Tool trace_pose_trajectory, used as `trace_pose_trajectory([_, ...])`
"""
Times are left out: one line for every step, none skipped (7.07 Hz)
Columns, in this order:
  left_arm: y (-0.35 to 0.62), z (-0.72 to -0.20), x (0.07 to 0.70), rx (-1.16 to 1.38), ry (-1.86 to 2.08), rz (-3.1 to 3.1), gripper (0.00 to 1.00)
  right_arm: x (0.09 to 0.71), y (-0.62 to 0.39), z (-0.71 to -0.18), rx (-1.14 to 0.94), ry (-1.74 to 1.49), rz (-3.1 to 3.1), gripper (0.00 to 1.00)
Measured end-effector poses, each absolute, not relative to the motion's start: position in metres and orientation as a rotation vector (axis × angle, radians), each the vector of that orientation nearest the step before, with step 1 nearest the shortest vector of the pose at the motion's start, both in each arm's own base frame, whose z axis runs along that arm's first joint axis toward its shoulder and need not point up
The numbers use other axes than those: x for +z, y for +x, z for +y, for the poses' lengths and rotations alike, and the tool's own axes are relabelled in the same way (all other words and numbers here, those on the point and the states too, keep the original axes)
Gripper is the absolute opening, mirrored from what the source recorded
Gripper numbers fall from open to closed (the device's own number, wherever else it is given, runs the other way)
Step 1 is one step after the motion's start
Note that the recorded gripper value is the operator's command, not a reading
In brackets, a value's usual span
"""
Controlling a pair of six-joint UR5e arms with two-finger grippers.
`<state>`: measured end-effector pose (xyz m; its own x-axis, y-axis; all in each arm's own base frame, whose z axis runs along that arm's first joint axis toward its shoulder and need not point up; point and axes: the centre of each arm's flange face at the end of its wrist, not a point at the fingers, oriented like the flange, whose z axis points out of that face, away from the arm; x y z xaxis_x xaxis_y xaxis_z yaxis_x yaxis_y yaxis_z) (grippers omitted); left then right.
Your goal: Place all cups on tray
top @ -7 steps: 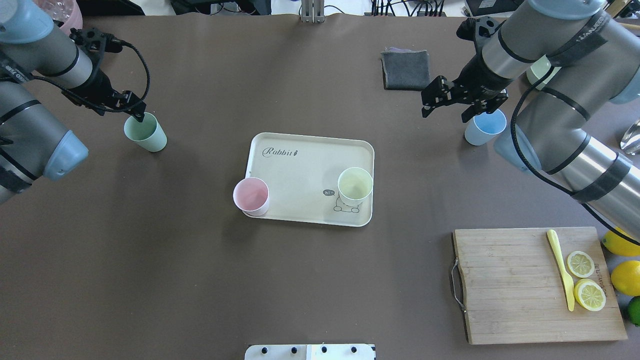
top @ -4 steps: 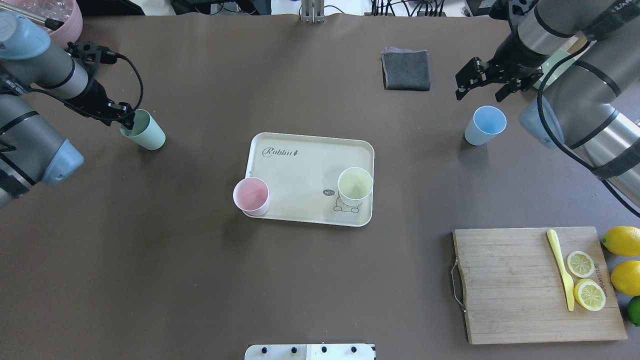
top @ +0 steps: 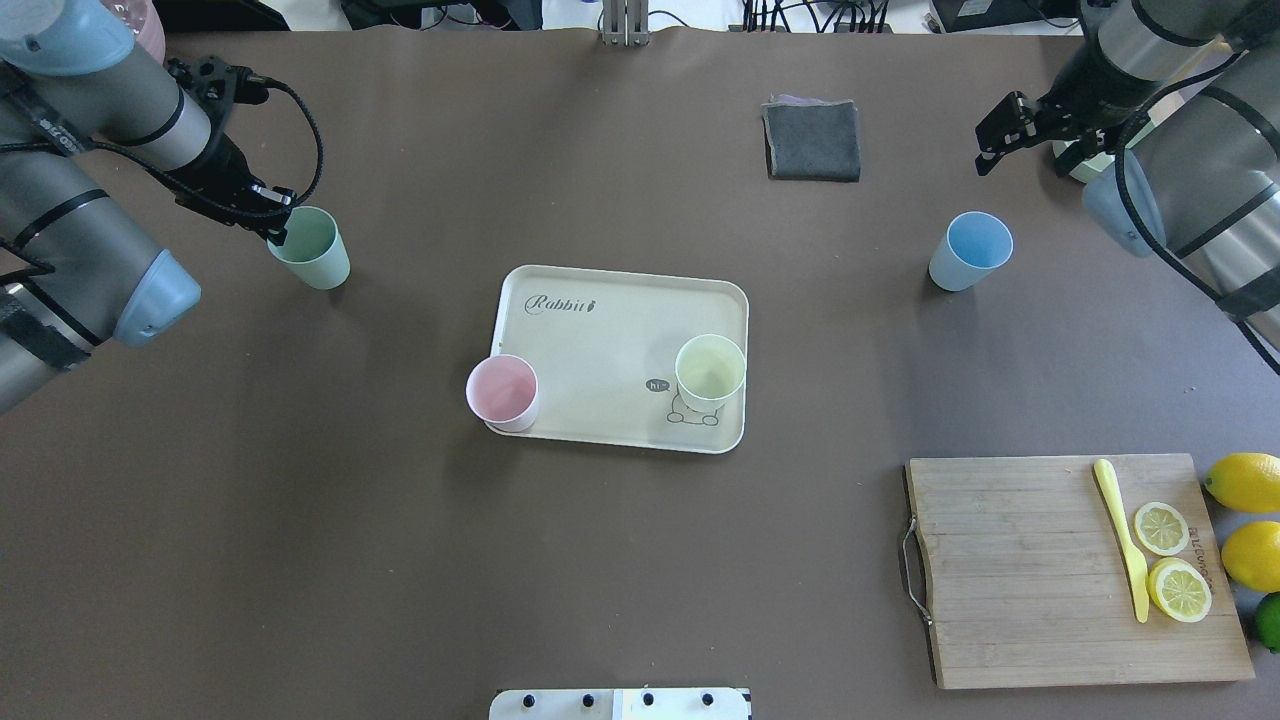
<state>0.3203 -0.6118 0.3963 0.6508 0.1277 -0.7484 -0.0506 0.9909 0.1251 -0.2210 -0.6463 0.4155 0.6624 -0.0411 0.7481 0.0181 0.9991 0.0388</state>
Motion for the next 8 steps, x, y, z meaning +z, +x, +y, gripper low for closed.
trace_pose_trajectory([0.331,-0.614,0.366,0.066,0.085,0.878,0.0,0.431,-0.225,-0.65,-0.043,0.018,-0.824,1.0])
trace_pose_trajectory([0.346,-0.615,0.338,0.034,0.073,0.9,0.0,0.445,-0.24,-0.647,-0.059,0.006,-0.794,1.0])
trace_pose_trajectory([0.367,-0.611,0.31,0.004,0.057,0.923,0.0,0.46,-0.256,-0.64,-0.076,-0.01,-0.768,0.99])
trace_pose_trajectory([0.386,-0.605,0.286,-0.022,0.041,0.944,0.0,0.475,-0.268,-0.629,-0.091,-0.032,-0.752,0.97])
trace_pose_trajectory([0.401,-0.599,0.269,-0.04,0.026,0.959,0.0,0.486,-0.277,-0.62,-0.105,-0.048,-0.745,0.4])
trace_pose_trajectory([0.414,-0.593,0.258,-0.053,0.018,0.964,0.0,0.494,-0.283,-0.612,-0.115,-0.054,-0.744,0.0])
trace_pose_trajectory([0.431,-0.586,0.252,-0.06,0.024,0.954,0.0,0.501,-0.287,-0.607,-0.126,-0.049,-0.749,0.0])
trace_pose_trajectory([0.448,-0.578,0.25,-0.062,0.035,0.938,0.0,0.5,-0.291,-0.605,-0.136,-0.042,-0.759,0.0])
